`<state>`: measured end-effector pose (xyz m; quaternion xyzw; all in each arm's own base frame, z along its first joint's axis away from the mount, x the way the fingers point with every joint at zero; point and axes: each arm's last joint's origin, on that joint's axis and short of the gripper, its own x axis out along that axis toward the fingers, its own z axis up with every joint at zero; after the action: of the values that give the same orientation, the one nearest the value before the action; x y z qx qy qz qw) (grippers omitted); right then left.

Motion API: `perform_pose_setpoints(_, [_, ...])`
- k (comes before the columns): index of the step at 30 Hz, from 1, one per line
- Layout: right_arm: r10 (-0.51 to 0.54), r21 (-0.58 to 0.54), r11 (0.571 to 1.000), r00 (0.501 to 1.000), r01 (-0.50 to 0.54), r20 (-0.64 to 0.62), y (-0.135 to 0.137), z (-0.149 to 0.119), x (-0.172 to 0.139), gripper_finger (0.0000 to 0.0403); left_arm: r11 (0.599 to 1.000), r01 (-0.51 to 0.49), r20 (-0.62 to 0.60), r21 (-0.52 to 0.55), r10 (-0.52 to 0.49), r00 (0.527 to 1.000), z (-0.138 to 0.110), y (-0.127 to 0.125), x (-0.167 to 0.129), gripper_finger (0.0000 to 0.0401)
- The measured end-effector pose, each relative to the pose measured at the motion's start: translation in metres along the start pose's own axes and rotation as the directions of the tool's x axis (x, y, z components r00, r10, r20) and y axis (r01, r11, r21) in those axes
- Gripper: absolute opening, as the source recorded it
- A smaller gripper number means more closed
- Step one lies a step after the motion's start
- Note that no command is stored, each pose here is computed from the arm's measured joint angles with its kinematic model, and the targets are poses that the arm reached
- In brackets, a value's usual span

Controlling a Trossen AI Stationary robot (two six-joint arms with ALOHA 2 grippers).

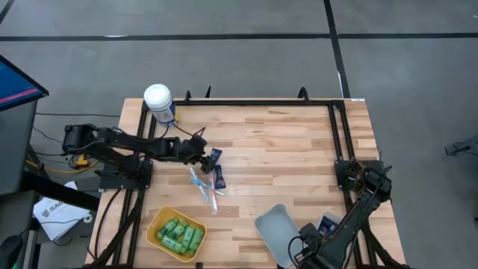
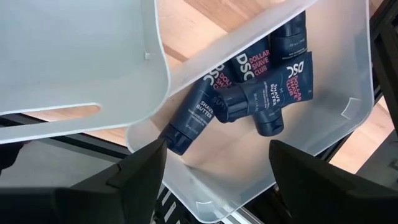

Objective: Pick & Place Travel size toiletries
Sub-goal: Put the blue shave cream into the transparent bin

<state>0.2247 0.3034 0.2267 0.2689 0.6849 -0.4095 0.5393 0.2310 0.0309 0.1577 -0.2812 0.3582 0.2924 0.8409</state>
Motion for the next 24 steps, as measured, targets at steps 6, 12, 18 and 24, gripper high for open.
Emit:
perform_pose_setpoints(6, [0.003,-0.001,1.0,1.0,-0.003,-0.001,0.0,0.0,0.0,0.0276,0.998,-0.047,-0.059,0.037,0.049,0.997,-0.01,0.0,0.024,0.0296])
perform_pose_setpoints(12, [0.019,-0.004,1.0,1.0,-0.019,-0.007,0.002,-0.001,0.0,0.0276,0.993,-0.097,-0.098,0.066,0.103,0.99,-0.018,0.003,0.039,0.0296])
perform_pose_setpoints(18, [0.022,-0.004,1.0,1.0,-0.022,-0.008,0.002,-0.001,0.0,0.0276,0.992,-0.094,-0.105,0.088,0.103,0.989,-0.019,0.004,0.039,0.0288])
perform_pose_setpoints(24, [0.022,-0.004,1.0,1.0,-0.022,-0.008,0.002,-0.001,0.0,0.0276,0.984,-0.104,-0.108,0.144,0.12,0.987,-0.02,0.005,0.039,0.0227])
